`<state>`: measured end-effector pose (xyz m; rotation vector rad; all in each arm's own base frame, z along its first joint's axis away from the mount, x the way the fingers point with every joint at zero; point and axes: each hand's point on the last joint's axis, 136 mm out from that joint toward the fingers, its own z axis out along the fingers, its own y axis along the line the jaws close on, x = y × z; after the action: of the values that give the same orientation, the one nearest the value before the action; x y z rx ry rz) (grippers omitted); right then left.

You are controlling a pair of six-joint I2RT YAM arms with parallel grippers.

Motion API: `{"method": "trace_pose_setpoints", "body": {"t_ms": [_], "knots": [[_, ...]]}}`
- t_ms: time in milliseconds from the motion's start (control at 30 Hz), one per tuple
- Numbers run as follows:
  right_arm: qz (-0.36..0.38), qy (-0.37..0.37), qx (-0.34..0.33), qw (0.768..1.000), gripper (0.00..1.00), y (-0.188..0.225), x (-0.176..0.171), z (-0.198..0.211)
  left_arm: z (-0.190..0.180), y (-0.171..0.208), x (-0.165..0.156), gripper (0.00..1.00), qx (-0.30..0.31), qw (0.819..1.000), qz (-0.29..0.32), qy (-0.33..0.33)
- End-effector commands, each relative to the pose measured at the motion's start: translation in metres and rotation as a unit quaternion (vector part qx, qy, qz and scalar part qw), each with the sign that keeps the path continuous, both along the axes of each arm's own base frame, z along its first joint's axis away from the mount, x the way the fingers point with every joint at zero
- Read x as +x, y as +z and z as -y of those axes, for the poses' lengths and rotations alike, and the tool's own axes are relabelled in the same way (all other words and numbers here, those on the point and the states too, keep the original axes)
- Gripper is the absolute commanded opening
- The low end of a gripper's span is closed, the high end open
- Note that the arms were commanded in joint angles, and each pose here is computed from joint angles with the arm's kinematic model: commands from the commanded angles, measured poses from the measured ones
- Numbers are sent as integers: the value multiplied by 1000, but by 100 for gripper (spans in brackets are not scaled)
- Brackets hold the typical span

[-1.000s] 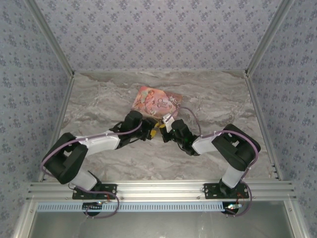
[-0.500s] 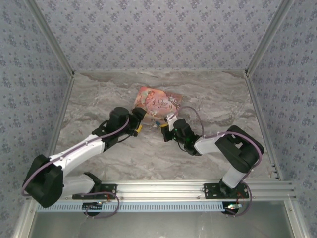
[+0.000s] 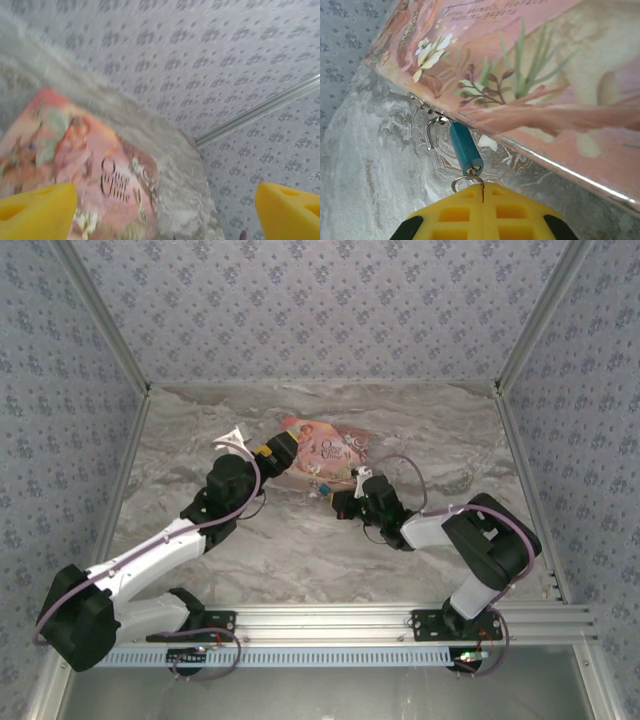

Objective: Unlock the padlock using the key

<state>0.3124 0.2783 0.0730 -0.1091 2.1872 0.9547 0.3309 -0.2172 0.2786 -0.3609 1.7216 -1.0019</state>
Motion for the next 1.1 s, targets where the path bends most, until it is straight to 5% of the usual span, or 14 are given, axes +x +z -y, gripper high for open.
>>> {"method": "trace_pose_setpoints", "body": {"t_ms": [0, 233, 433, 900, 1067], "knots": [[-67, -9, 51, 996, 0, -6, -6, 1, -5, 60, 2, 91, 93, 985, 146, 20], [-108, -27, 86, 990, 0, -16, -10, 15, -11, 29, 7, 92, 239, 968, 73, 0], [-126, -24, 88, 988, 0, -18, -12, 25, -41, -18, 23, 92, 204, 978, -51, -6], [-65, 2, 39, 997, 60, 6, -19, 57, -47, -76, 91, 91, 144, 969, -164, -113], [-47, 47, 73, 995, 66, 31, -14, 40, -24, -98, 105, 89, 129, 959, -191, -168]]}}
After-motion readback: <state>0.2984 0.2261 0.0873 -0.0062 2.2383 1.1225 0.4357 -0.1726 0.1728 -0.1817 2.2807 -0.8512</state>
